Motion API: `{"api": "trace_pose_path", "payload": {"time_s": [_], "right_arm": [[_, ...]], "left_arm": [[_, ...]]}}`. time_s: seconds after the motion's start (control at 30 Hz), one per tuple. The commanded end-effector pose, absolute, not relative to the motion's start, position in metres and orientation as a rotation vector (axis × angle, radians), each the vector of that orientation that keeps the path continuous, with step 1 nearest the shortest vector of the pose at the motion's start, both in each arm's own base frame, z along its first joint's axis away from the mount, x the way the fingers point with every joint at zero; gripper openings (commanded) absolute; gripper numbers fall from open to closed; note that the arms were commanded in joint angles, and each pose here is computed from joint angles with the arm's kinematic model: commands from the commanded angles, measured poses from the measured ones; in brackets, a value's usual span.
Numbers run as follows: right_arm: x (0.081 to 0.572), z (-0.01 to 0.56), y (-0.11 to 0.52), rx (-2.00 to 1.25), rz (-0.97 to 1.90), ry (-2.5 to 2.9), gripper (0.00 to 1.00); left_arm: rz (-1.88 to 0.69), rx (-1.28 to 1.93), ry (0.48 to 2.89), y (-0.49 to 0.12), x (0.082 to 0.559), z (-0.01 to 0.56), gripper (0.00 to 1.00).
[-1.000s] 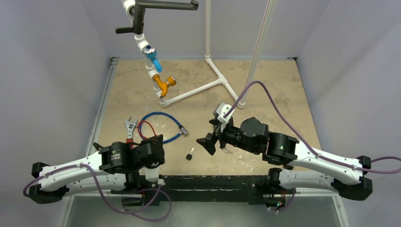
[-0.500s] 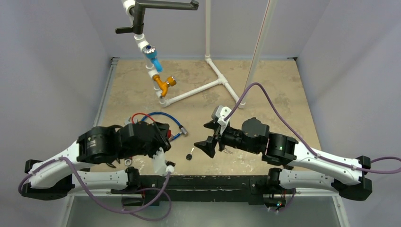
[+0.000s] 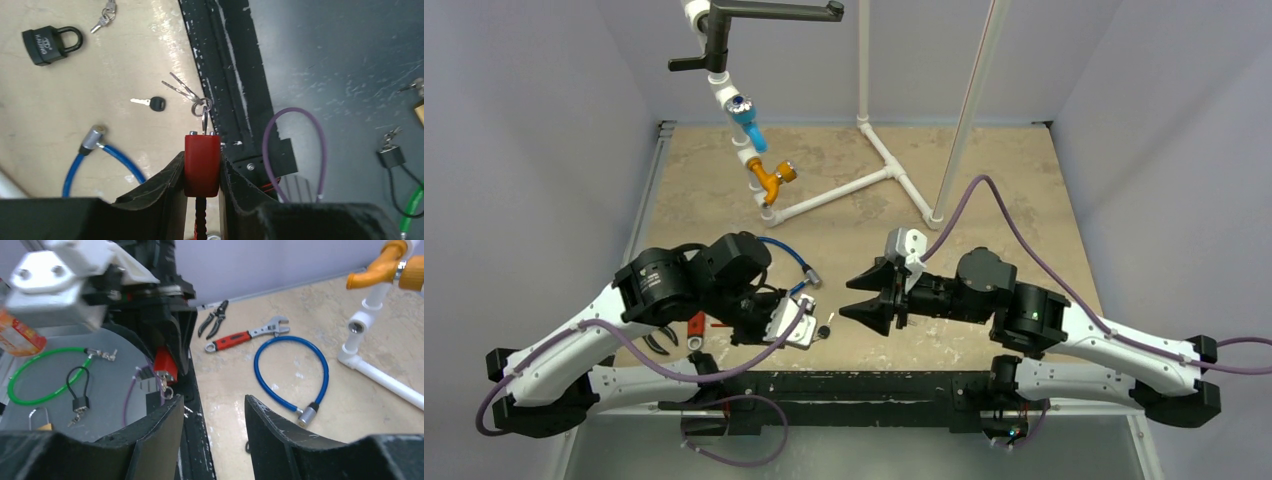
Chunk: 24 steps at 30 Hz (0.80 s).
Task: Unlock with the key
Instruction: Unlock the lock.
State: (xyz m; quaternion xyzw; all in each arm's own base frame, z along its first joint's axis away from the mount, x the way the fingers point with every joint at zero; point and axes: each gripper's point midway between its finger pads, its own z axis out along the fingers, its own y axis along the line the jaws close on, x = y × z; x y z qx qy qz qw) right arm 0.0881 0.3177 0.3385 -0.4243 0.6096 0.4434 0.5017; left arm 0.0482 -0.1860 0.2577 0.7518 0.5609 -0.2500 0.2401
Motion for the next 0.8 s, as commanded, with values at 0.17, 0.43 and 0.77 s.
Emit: {"api": "trace_pose_path", "payload": {"time_s": [0.17,0.43,0.77], "right_arm": [[0.064,0.374,0.337,-1.058,1.273,1.336,0.40],[0.056,0.368,0.348,-1.107,1.327,1.354,0.38],[0.048,0.353,0.359,-1.159,1.381,1.382,0.31]], "left_arm": [[-1.118,1.759,1.789,-0.212,0.030,0.282,0.00],[-1.234,1.608,1.848,-0.223,0.042,0.291,0.00],[-1.212,1.581,1.815,-0.226,0.047,0.297,0.00]]}}
